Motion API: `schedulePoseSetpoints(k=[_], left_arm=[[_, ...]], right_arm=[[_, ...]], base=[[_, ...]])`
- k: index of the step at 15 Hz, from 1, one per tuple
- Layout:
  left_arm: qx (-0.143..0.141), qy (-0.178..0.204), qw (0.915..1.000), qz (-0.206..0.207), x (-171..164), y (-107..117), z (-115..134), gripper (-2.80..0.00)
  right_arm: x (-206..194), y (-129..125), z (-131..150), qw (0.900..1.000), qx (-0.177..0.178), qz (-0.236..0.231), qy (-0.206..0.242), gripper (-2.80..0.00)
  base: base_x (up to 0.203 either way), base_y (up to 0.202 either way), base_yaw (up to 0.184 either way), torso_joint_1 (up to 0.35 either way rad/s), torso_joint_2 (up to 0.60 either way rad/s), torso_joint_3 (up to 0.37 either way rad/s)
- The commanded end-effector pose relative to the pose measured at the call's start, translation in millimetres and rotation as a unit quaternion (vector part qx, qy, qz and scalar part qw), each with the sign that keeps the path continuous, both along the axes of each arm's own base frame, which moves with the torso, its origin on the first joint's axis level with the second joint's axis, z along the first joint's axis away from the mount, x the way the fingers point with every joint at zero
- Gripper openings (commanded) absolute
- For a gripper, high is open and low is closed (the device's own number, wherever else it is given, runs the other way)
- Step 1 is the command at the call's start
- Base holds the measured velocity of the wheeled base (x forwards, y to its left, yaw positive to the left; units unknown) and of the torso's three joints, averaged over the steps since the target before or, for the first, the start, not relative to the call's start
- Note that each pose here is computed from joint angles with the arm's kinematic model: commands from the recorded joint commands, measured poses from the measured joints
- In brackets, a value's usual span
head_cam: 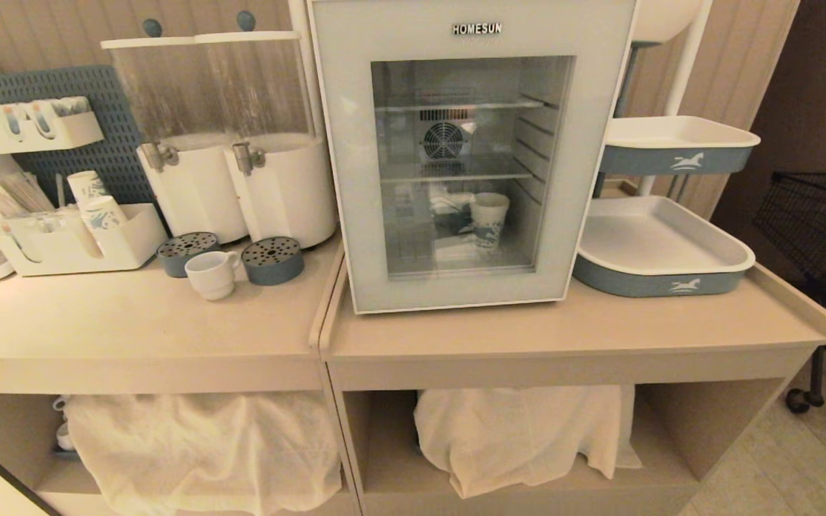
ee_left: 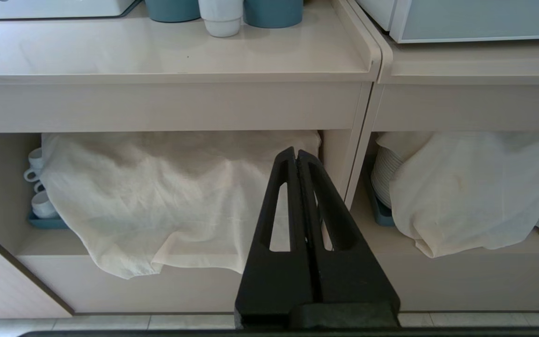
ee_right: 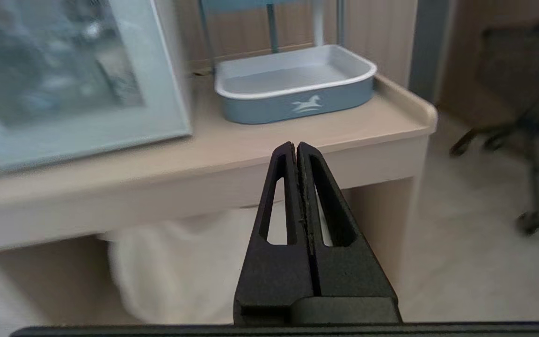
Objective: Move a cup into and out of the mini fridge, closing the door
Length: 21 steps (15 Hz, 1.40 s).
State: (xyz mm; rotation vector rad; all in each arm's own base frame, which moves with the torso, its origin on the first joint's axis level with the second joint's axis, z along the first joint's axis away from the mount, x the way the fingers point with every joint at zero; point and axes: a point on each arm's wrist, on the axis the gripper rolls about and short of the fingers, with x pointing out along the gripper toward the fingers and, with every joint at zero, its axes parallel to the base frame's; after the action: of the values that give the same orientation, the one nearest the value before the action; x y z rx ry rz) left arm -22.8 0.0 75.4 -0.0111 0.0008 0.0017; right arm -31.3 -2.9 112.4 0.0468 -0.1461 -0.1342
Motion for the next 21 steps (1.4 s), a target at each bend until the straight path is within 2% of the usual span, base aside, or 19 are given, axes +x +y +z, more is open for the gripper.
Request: schedulePoseSetpoints(k=[1,2,5,6,7,9,16,21], left_arm=[[0.000,0.000,1.0000,0.000,0,0,0,-2.80],[0.000,0.000,1.0000,0.000,0,0,0,-2.80],[0.000,0.000,1.0000,0.000,0,0,0,-2.80],[0.000,0.001,1.0000,0.000,0,0,-1,-2.80],[0.000,0.000,1.0000,0.000,0,0,0,-2.80],[0.000,0.000,1.0000,0.000,0,0,0,-2.80],[0.000,0.000,1.0000,0.000,0,0,0,-2.80],[0.000,0.000,1.0000,0.000,0,0,0,-2.80]], right_arm=[[8,0,-23,1.000,-0.022,-0.005,0.000,-2.80],[9,0,-28,0.999,-0.037,-0.004,0.015,-2.80],[3,3,-30,0.991,-0.076,0.057,0.099,-2.80],[2,4,-35,0.987,-0.064,0.084,0.125,-2.80],[1,4,-38,0.984,-0.050,0.083,0.149,-2.80],[0,3,-37,0.987,-0.030,0.071,0.144,-2.80],[0,3,-36,0.987,-0.025,0.068,0.143,-2.80],[0,3,-36,0.987,-0.025,0.068,0.143,-2.80]], base=[[0.000,0.000,0.000,0.000,0.00,0.000],[0.000,0.000,0.000,0.000,0.00,0.000],[0.000,0.000,0.000,0.000,0.00,0.000],[0.000,0.000,0.000,0.000,0.00,0.000],[0.000,0.000,0.000,0.000,0.00,0.000],[0.000,0.000,0.000,0.000,0.00,0.000],[0.000,0.000,0.000,0.000,0.00,0.000],[0.002,0.156,-0.002,0.001,0.00,0.002]])
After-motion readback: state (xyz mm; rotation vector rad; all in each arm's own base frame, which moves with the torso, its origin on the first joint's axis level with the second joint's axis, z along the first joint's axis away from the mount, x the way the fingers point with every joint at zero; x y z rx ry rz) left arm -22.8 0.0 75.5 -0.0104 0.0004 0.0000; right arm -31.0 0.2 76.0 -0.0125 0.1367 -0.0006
